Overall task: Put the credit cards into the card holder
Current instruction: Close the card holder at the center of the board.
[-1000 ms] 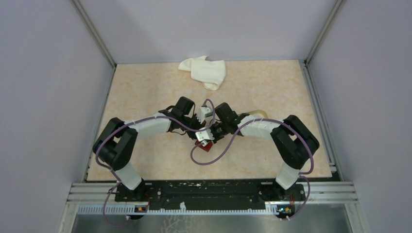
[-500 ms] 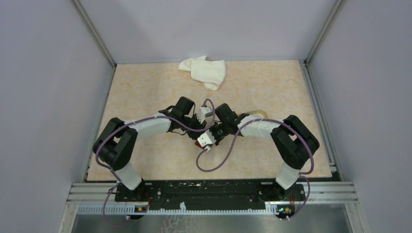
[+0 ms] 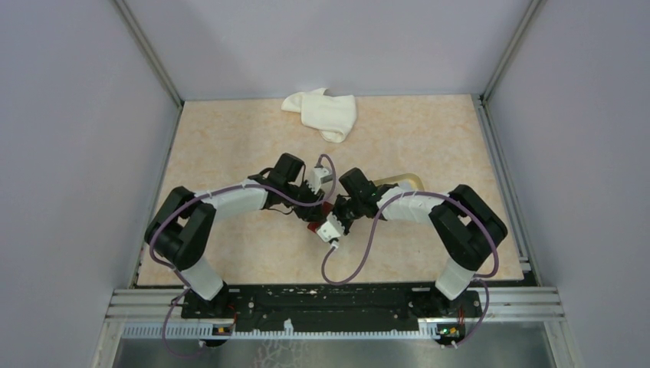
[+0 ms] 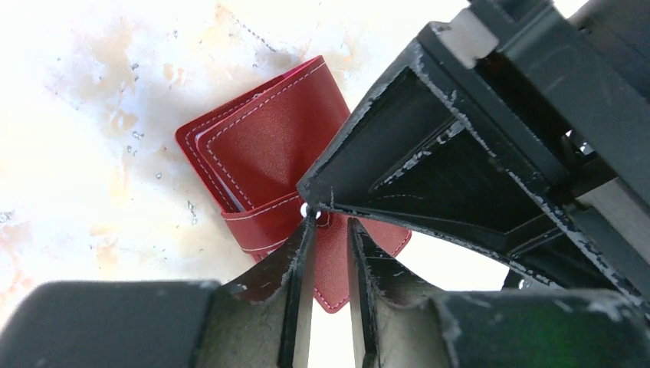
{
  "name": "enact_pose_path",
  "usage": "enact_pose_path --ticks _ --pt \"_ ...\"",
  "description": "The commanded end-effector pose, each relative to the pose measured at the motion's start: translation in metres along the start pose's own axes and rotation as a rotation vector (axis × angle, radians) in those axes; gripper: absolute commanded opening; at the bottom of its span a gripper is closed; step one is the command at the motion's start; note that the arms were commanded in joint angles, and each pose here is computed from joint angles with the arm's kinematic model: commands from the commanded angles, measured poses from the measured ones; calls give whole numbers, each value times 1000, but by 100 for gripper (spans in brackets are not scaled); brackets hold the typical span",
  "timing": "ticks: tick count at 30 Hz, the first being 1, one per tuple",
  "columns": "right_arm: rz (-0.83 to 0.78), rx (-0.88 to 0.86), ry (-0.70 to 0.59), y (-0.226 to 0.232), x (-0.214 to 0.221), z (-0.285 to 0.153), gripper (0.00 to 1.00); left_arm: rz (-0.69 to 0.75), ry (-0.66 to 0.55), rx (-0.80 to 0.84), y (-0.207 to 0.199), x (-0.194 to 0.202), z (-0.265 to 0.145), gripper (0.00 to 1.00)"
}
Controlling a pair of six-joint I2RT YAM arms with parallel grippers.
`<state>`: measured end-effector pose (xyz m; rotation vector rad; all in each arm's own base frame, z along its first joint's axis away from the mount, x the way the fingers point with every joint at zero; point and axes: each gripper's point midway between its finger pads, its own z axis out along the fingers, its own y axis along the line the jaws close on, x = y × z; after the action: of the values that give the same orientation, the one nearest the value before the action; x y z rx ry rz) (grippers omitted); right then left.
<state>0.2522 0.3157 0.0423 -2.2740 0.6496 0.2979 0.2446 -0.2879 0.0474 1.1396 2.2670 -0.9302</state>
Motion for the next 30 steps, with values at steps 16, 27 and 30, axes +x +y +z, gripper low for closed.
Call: enact_pose_path --ticks 16,27,30 --pt "18 -108 41 36 5 2 0 -98 -145 28 -3 -18 -23 29" --pt "21 -111 43 38 5 3 0 -144 -108 54 -2 -12 -5 9" --pt "24 -111 44 38 6 3 0 -148 -100 54 -3 -10 -2 7"
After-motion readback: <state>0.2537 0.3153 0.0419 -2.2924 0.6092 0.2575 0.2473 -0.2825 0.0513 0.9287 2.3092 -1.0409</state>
